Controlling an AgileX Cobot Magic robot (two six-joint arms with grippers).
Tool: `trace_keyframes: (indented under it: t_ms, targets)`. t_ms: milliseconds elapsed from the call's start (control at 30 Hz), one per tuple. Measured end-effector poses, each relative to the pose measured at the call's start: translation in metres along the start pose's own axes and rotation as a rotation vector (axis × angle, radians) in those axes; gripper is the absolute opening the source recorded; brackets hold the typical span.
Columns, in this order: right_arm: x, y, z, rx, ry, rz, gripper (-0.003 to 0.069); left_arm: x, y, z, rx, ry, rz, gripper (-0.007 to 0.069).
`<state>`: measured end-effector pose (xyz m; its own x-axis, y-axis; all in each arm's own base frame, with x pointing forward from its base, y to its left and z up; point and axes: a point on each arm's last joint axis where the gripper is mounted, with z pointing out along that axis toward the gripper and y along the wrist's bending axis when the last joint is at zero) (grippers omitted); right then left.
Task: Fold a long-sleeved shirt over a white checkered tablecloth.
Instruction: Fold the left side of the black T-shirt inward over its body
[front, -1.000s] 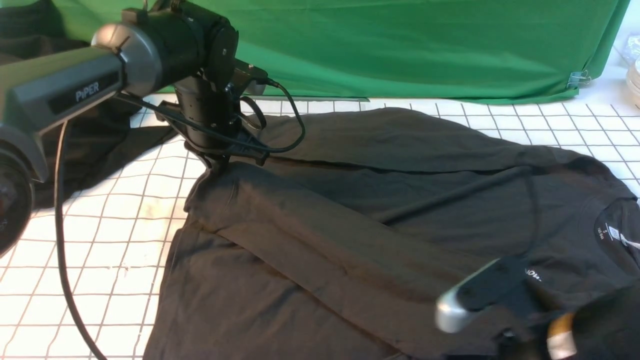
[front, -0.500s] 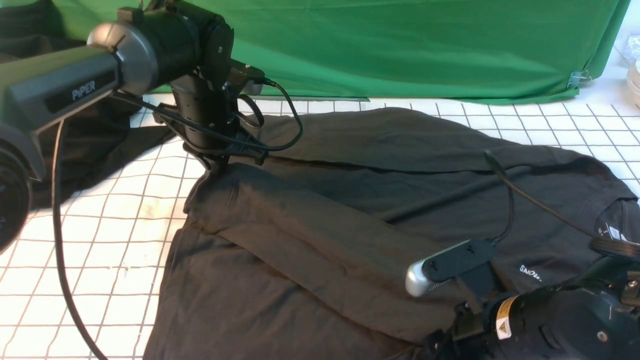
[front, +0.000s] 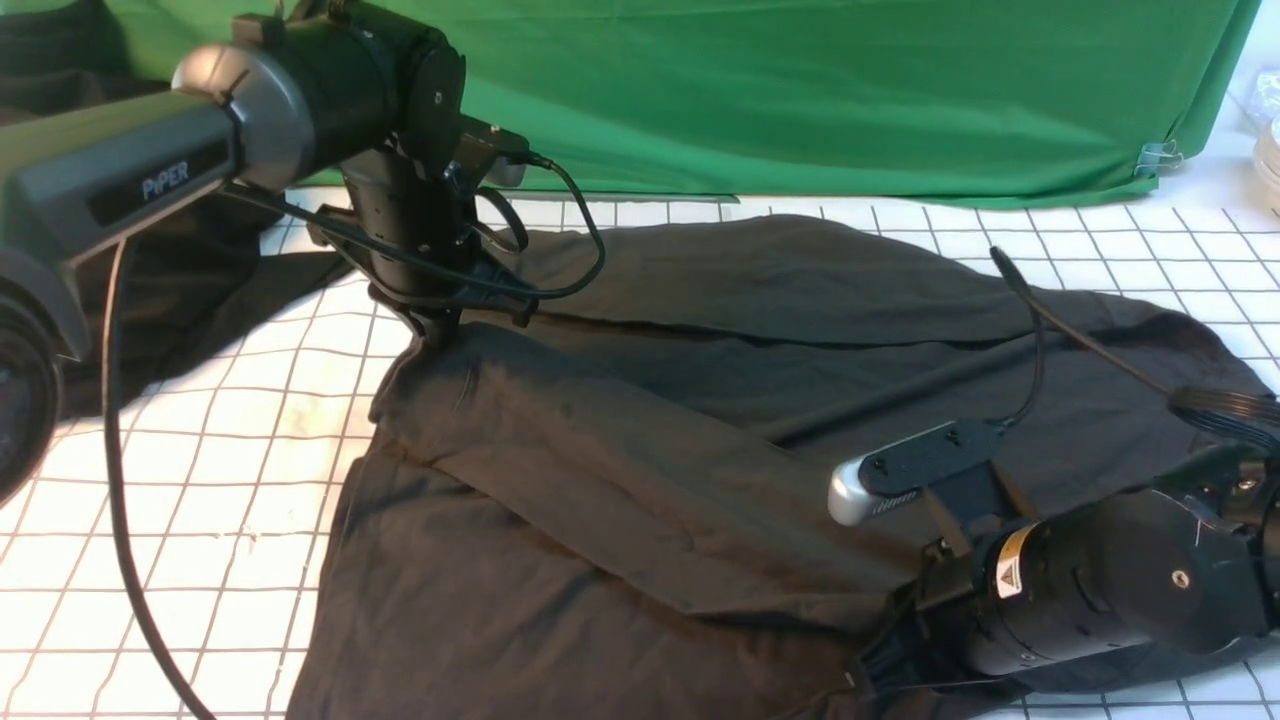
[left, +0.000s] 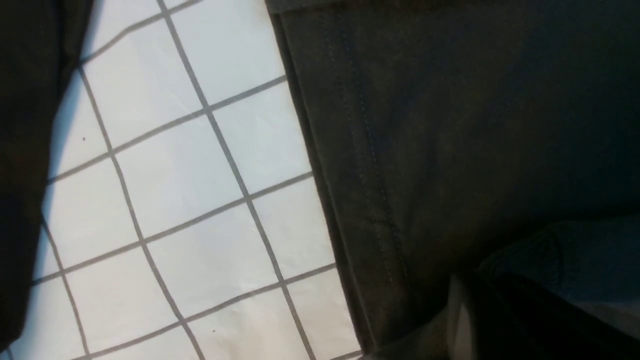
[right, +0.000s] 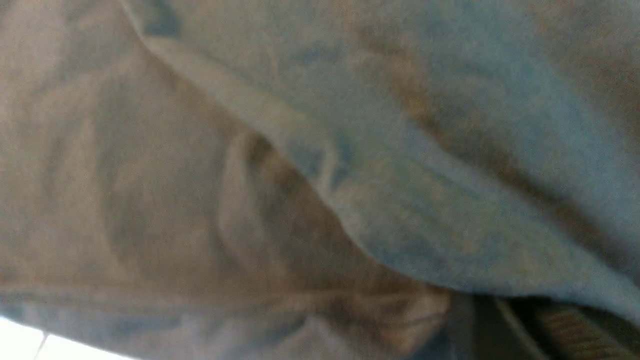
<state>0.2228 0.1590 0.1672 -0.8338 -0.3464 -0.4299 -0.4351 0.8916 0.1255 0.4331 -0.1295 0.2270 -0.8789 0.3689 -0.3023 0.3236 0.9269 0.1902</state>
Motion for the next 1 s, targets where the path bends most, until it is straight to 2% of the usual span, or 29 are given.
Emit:
trace_keyframes:
  t_ms: [133,333,500,600,633,700,767,833,1000]
  targets:
    - [0.005,0.0,-0.006,0.0,0.045,-0.021,0.0009,0.001,0.0,0.0,0.005,0.008,-0.003,0.0015]
    - [-0.002,-0.002,-0.032,-0.009,-0.066,0.0,0.0006,0.001,-0.001,0.0,0.009,0.015,-0.007,0.0015]
    - [-0.004,-0.006,-0.028,0.004,-0.042,0.004,0.0029,0.001,-0.003,0.0,0.029,0.016,-0.019,0.0015]
    - [-0.001,-0.006,-0.023,0.009,0.001,-0.013,0.0111,0.001,-0.003,0.0,0.031,0.015,-0.02,0.0015]
    - [0.0,-0.007,-0.021,0.011,0.018,-0.025,0.021,0.001,-0.003,0.0,0.033,0.015,-0.021,0.0015]
    - [0.001,-0.007,-0.021,0.012,0.023,-0.034,0.0283,0.001,-0.003,0.0,0.033,0.015,-0.021,0.0015]
    - [0.001,-0.007,-0.021,0.013,0.023,-0.065,0.0417,0.001,-0.003,0.0,0.034,0.015,-0.021,0.0015]
    - [0.001,-0.007,-0.021,0.012,0.024,-0.102,0.0461,0.001,-0.003,0.0,0.034,0.015,-0.021,0.0015]
    - [0.002,-0.009,-0.016,0.034,0.045,-0.188,0.0458,0.0,0.0,0.0,0.005,-0.002,-0.011,0.0015]
